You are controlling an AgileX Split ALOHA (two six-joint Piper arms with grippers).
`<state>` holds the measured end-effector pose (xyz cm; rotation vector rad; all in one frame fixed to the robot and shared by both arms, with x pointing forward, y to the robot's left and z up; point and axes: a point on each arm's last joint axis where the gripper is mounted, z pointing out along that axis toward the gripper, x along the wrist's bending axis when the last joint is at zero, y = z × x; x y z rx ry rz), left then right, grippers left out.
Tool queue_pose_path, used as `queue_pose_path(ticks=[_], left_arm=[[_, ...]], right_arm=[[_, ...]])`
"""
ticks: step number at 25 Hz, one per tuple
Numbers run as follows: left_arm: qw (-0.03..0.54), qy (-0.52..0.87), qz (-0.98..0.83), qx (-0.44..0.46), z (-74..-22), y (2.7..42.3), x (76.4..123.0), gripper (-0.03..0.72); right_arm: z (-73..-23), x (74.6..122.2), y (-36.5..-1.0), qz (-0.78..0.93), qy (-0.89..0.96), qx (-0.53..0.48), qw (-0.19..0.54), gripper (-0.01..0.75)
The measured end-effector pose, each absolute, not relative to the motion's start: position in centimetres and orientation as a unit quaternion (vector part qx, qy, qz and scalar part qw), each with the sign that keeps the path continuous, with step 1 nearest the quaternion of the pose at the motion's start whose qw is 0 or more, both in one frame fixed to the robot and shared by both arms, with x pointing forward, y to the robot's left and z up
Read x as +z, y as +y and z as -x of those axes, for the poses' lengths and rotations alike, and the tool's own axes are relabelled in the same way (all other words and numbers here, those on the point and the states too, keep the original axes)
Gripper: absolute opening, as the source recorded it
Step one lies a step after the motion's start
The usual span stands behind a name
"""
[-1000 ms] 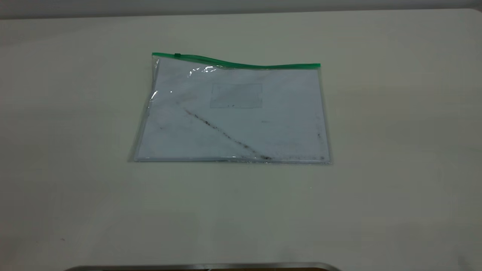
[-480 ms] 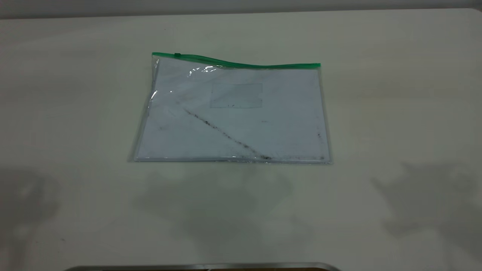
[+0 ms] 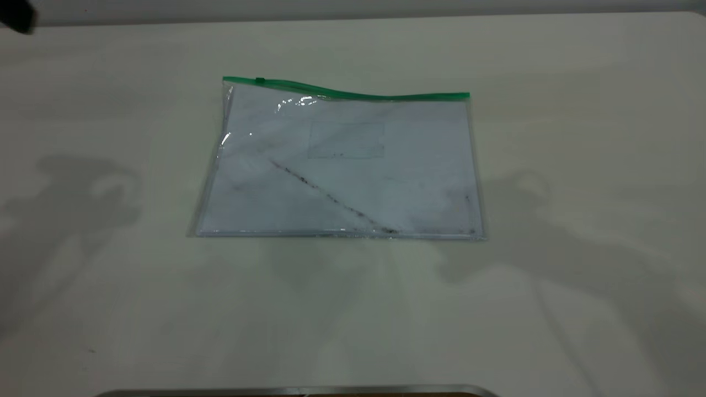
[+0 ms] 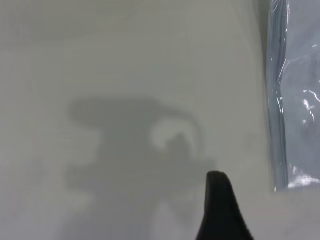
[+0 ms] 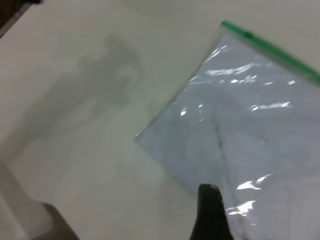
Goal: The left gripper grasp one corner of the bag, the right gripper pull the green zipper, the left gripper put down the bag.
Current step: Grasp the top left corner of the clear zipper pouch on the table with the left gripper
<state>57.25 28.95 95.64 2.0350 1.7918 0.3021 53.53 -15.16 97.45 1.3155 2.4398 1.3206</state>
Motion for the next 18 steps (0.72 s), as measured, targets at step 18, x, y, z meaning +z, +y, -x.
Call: queue_pose_path(ticks=[18], left_arm=[[0.319, 0.508, -0.798, -0.055, -71.2, 25.4, 81.5, 0.538]], right_arm=[[-54.8, 94.6, -12.7, -0.432, 0.803, 0.412, 0.005, 0.591]])
